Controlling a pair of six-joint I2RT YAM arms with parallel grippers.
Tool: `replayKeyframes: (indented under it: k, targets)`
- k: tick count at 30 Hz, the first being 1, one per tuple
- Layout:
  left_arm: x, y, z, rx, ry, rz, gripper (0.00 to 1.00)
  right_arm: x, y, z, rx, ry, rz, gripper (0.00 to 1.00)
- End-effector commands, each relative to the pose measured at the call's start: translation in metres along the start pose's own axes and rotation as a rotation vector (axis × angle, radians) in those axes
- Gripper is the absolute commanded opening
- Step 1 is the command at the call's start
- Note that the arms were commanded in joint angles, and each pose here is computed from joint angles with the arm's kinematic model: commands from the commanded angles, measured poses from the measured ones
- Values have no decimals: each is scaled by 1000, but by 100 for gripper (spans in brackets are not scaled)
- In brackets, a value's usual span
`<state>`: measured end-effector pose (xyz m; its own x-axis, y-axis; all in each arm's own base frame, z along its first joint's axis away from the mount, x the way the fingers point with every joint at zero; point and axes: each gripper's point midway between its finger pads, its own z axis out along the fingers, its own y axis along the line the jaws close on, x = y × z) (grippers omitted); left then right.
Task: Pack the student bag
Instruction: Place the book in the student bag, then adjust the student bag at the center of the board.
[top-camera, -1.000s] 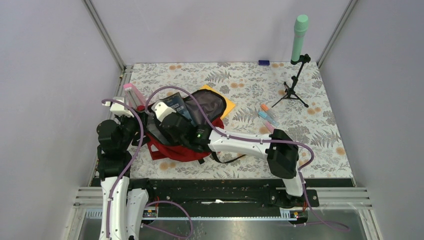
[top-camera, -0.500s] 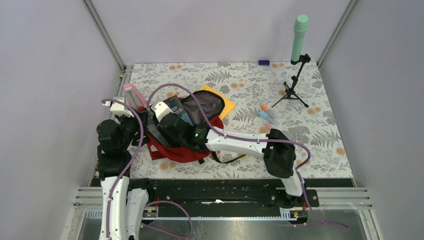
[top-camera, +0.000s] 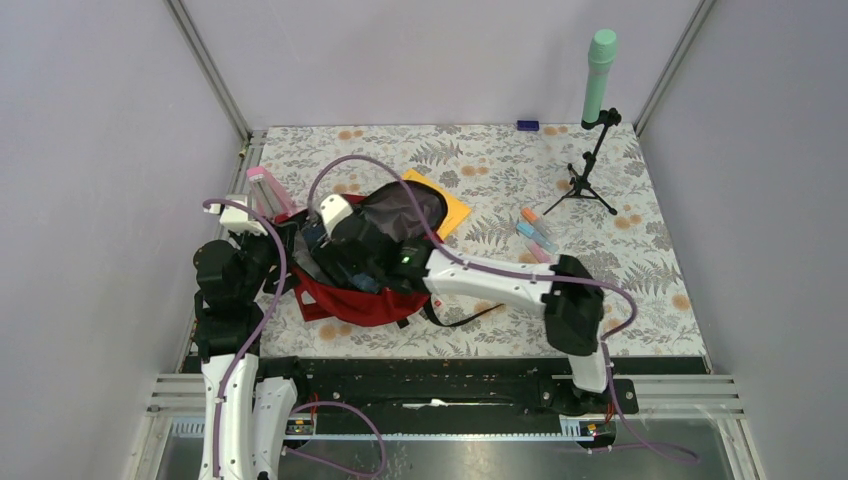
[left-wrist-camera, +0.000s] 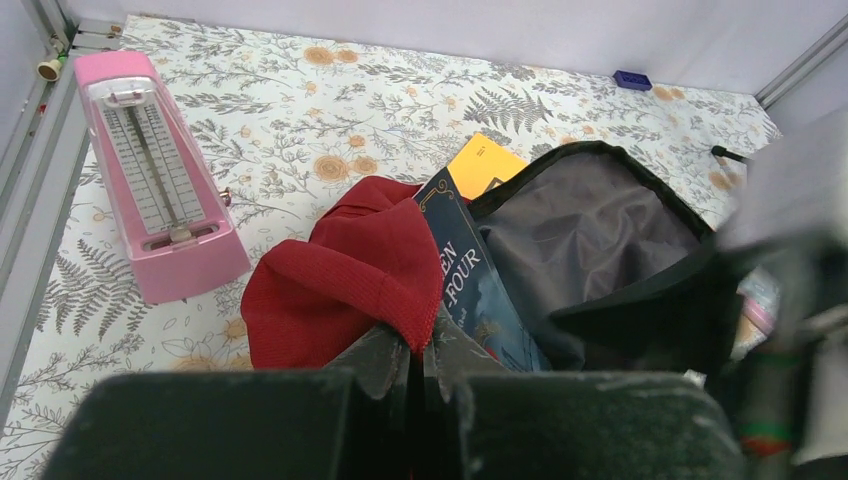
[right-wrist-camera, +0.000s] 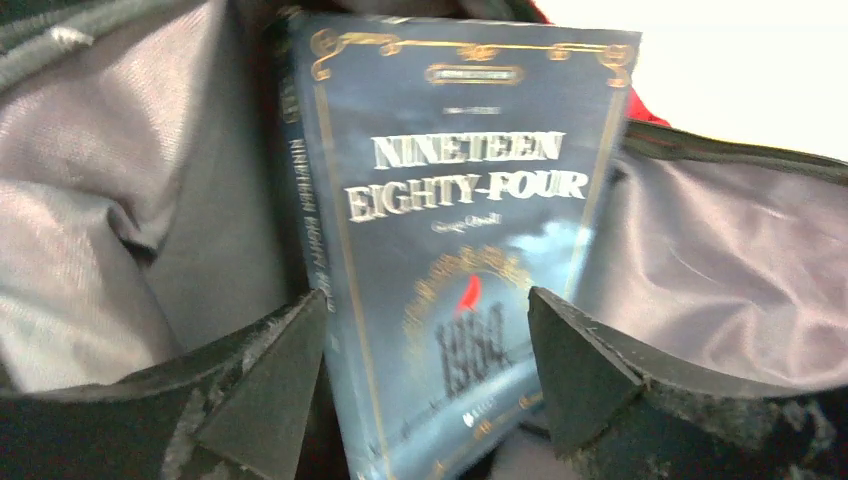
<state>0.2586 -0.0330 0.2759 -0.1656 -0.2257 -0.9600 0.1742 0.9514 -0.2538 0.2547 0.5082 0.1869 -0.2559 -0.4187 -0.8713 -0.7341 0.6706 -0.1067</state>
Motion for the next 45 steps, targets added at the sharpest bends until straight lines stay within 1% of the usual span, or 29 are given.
replayKeyframes:
  k: [1,3,7,12,15,20,23,25,26,27,28,30,31,32,33,34,37,39,42,45]
  targets:
    - [-48,-7,-6,8,-176,65,0,-72,-54,-63,-44,-157,203,83]
    - [-49,-6,-6,2,-179,65,0,-69,-77,-73,-26,-153,244,88]
    - [-48,-4,-6,-8,-176,64,0,-50,-129,-81,93,-130,253,95]
    - [-48,-4,-6,-12,-175,62,0,-9,-206,-72,253,-3,295,97]
    - [-48,-3,-5,-13,-173,64,0,14,-235,-59,274,62,335,98]
    - [-48,-3,-4,-14,-170,65,0,39,-252,-36,219,133,391,97]
    - [-47,-2,-3,-15,-166,65,0,46,-250,-24,161,156,415,97]
    - [-47,-2,-3,-14,-166,66,0,48,-243,-15,87,162,439,95]
    - [-47,-3,-3,-13,-165,66,0,49,-239,-10,51,166,457,93]
    - [-47,-3,-3,-13,-165,66,0,48,-237,-8,27,164,475,87]
    - [-47,-2,-3,-14,-165,65,0,43,-236,-8,6,160,489,77]
    - [-47,-2,-3,-15,-165,62,0,24,-237,-14,-19,135,492,44]
    - [-48,-3,-3,-14,-166,59,0,8,-240,-21,-18,101,482,26]
    - [-48,-2,-3,-16,-167,56,0,-8,-244,-31,-14,66,470,13]
    - [-49,-2,-3,-19,-170,51,0,-24,-247,-41,-6,28,456,5]
    - [-50,-2,-4,-22,-174,48,0,-41,-251,-55,4,-18,442,0]
    - [-52,0,-4,-37,-174,34,0,-92,-261,-100,36,-158,398,0]
    - [-52,2,-4,-51,-169,23,0,-118,-264,-126,48,-233,382,0]
    - [-57,1,-6,-58,-173,7,0,-140,-263,-149,39,-296,378,0]
    - [-62,-1,-9,-60,-185,-4,0,-147,-261,-159,30,-333,392,0]
